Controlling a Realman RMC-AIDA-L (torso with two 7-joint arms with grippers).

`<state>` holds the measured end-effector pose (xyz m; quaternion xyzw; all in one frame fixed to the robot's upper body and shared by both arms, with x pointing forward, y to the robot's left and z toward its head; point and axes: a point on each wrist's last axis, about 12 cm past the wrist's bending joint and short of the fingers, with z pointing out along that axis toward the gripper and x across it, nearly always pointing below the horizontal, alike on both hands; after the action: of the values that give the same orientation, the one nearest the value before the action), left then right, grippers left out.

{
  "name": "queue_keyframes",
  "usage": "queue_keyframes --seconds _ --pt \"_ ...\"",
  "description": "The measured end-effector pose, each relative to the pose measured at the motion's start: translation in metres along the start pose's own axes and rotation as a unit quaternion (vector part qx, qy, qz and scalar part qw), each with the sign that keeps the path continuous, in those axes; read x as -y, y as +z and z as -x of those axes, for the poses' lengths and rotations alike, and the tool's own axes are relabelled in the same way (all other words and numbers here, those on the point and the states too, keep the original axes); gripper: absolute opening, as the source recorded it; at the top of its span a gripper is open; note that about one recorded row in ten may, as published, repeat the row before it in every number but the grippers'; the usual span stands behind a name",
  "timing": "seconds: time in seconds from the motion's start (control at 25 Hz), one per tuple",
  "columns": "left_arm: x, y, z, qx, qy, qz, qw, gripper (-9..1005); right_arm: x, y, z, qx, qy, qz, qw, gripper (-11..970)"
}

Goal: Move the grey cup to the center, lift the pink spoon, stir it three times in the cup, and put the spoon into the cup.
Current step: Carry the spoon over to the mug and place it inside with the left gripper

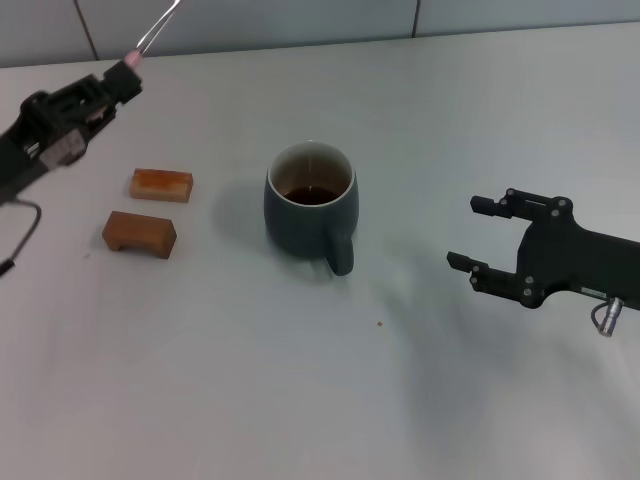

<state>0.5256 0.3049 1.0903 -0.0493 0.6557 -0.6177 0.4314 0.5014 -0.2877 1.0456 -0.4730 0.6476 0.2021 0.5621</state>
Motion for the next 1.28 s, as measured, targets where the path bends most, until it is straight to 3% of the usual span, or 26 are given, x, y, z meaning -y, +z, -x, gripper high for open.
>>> queue_keyframes --seconds 0.08,0.16,0.24,0.32,0.36,0.4,0.44,0.64,0.76,0.8,1.0,1.08,1.12,1.16,1.28 --pt "0.013 0.007 0.015 -0.045 0.064 -0.012 0.997 135 0.000 0.000 -0.001 -0.003 0.000 -0.001 1.000 674" --pt "0.016 0.008 0.018 -0.054 0.078 -0.014 0.995 135 0.000 0.000 -0.002 -0.006 0.000 -0.003 1.000 674" --pt "0.041 0.020 0.040 -0.126 0.186 -0.023 0.974 135 0.000 0.000 -0.002 -0.006 0.000 -0.003 1.000 674" --pt "0.054 0.027 0.049 -0.163 0.239 -0.022 0.957 134 0.001 0.000 -0.002 -0.007 0.000 -0.004 1.000 674" --pt "0.070 0.036 0.056 -0.217 0.304 -0.012 0.927 134 0.001 0.000 -0.002 -0.007 -0.001 -0.005 1.000 674" --pt "0.070 0.036 0.056 -0.217 0.304 -0.012 0.927 134 0.002 0.000 -0.002 -0.007 -0.001 -0.005 1.000 674" --pt "0.076 0.041 0.058 -0.239 0.329 -0.007 0.914 134 0.002 0.000 -0.002 -0.008 -0.001 -0.006 1.000 674" --pt "0.105 0.068 0.069 -0.332 0.443 0.030 0.832 135 0.004 0.000 -0.002 -0.014 -0.004 -0.011 1.000 674" --pt "0.116 0.083 0.068 -0.368 0.482 0.035 0.794 135 0.003 0.001 -0.003 -0.016 -0.002 -0.012 1.000 674" --pt "0.120 0.089 0.067 -0.388 0.499 0.040 0.774 135 0.003 0.001 -0.003 -0.016 -0.002 -0.012 1.000 674" --pt "0.128 0.110 0.055 -0.455 0.542 0.055 0.704 135 0.004 0.000 -0.003 -0.016 -0.001 -0.015 1.000 674" --pt "0.129 0.116 0.051 -0.470 0.552 0.057 0.687 135 0.004 0.000 -0.004 -0.016 -0.001 -0.016 1.000 674" --pt "0.129 0.116 0.051 -0.470 0.552 0.057 0.687 135 0.004 0.000 -0.004 -0.016 -0.001 -0.017 1.000 674" --pt "0.130 0.124 0.047 -0.488 0.562 0.061 0.666 135 0.004 0.000 -0.004 -0.016 -0.001 -0.018 1.000 674" --pt "0.130 0.134 0.044 -0.506 0.576 0.076 0.638 134 0.004 0.000 -0.004 -0.017 -0.001 -0.019 1.000 674"
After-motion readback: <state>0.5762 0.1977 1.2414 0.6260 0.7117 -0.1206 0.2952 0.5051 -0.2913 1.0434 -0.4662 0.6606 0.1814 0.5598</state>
